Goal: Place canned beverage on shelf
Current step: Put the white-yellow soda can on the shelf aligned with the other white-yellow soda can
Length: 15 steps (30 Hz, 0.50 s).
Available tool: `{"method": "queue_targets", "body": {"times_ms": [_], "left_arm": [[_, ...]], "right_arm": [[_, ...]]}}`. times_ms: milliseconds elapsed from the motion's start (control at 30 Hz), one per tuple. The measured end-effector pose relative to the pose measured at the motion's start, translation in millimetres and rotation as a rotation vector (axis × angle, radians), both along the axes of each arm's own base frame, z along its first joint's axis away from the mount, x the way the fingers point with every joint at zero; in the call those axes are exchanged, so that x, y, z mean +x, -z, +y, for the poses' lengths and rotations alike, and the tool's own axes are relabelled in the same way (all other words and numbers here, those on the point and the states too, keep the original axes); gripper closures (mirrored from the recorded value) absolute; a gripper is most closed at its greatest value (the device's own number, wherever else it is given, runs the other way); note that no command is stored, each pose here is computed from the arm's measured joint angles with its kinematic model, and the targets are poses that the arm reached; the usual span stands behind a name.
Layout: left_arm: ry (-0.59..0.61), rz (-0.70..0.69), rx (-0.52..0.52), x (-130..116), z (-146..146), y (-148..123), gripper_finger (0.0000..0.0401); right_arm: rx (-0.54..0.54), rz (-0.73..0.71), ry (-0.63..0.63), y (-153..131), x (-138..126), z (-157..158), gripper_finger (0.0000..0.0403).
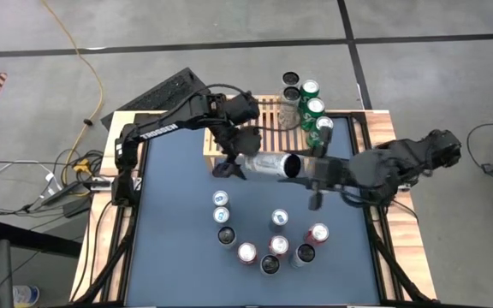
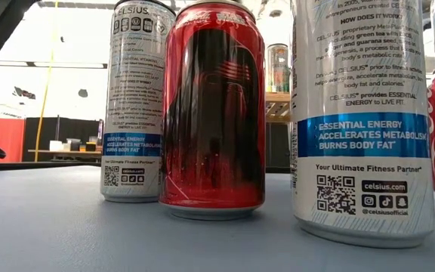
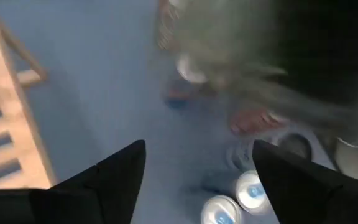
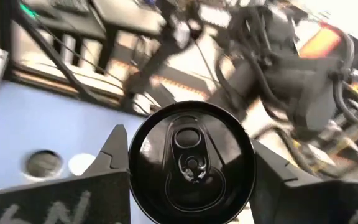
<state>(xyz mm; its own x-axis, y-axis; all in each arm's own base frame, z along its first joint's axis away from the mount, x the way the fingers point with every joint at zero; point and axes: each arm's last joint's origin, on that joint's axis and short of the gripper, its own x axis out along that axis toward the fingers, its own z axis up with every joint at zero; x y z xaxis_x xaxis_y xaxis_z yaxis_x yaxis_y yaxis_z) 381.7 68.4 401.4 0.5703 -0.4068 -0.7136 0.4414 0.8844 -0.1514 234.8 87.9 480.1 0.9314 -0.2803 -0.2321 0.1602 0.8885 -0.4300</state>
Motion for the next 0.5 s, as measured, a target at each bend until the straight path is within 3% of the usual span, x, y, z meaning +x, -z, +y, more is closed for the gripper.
{"method": "queue_targets", "body": {"times_ms": [167,333,433,500], "left_arm": [[0.015,-0.001,0.004,-3.8,-6.5,-5.0,0.0087],[-0.090,0.076,0.119,-10.7,4.2,-2.4,0.0073],[-0.142,0.104,0.135,-18.8,11.2,-6.0,0.0072],[-0.213,0.112,0.202,-22.9,19.4,-8.5,0.0072]], "right_arm": [[-0.017,0.027,-0.011,4.0,2.5,1.2,0.0236],[-0.025,0.033,-0.013,3.4,-0.4,0.5,0.0236],[-0.073,0.086,-0.047,7.1,-4.8,4.2,0.0236],[-0.104,0.116,-0.061,9.7,-5.4,5.5,0.0236]]}}
